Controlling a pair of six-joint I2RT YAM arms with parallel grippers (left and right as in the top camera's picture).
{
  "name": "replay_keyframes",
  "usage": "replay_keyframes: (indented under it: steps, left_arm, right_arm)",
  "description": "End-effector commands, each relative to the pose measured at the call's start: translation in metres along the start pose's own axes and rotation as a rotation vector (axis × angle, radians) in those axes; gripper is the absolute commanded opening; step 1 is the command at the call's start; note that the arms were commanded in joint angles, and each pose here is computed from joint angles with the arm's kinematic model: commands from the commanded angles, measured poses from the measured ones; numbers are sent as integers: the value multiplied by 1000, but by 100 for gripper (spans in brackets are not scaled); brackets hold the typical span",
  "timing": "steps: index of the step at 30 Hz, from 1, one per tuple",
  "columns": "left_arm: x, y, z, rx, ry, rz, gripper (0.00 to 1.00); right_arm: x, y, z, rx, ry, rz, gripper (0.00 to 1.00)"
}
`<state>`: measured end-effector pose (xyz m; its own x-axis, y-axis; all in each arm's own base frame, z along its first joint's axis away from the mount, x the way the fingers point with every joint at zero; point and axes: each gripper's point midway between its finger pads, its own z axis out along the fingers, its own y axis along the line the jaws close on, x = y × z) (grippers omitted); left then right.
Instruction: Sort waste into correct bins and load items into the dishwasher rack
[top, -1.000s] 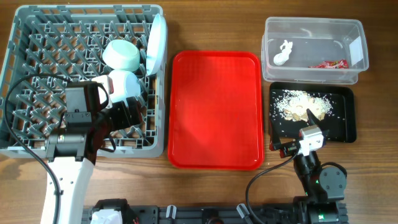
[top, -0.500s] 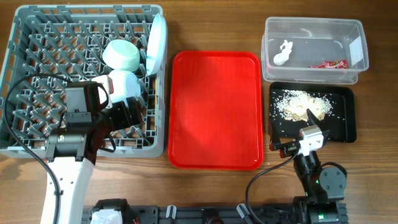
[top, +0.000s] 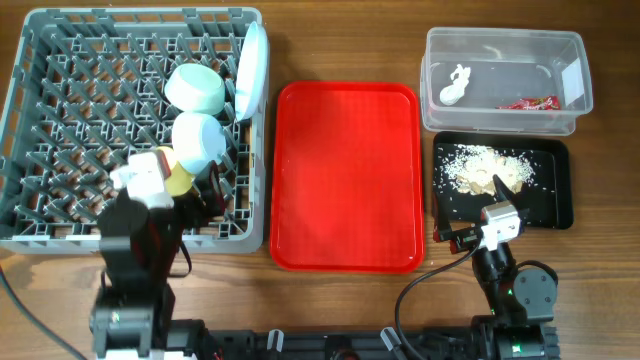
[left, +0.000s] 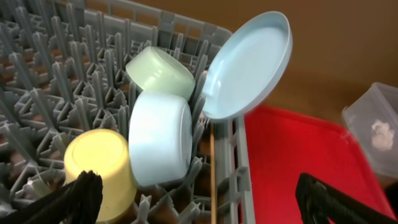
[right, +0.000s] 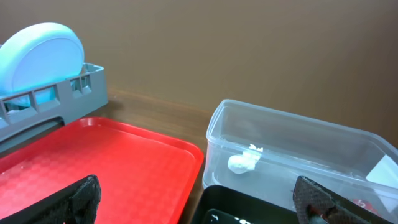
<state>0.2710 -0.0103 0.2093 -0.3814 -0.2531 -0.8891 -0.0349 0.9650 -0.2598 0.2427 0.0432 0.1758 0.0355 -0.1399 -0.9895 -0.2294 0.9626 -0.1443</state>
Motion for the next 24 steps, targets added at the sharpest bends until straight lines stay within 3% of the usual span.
replay_keyframes:
  steps: [1,5,17,21,24]
  left_arm:
    - [5,1,-7,32,-154,33,100]
    - [2,-7,-13,83,-315,93,100]
    - [12,-32,-31,200,-548,342,100]
    - [19,-38,-29,220,-532,433,100]
    - [42,-35,-18,240,-420,424,100]
  right_arm:
    - [-3,1,-1,-7,-15,-16,100]
    - [-3,1,-1,-7,-15,-16,100]
    - [-3,1,-1,-7,-15,-16,100]
    - [-3,1,-1,-7,-15,-16,100]
    - [-3,1,-1,-7,-15,-16,100]
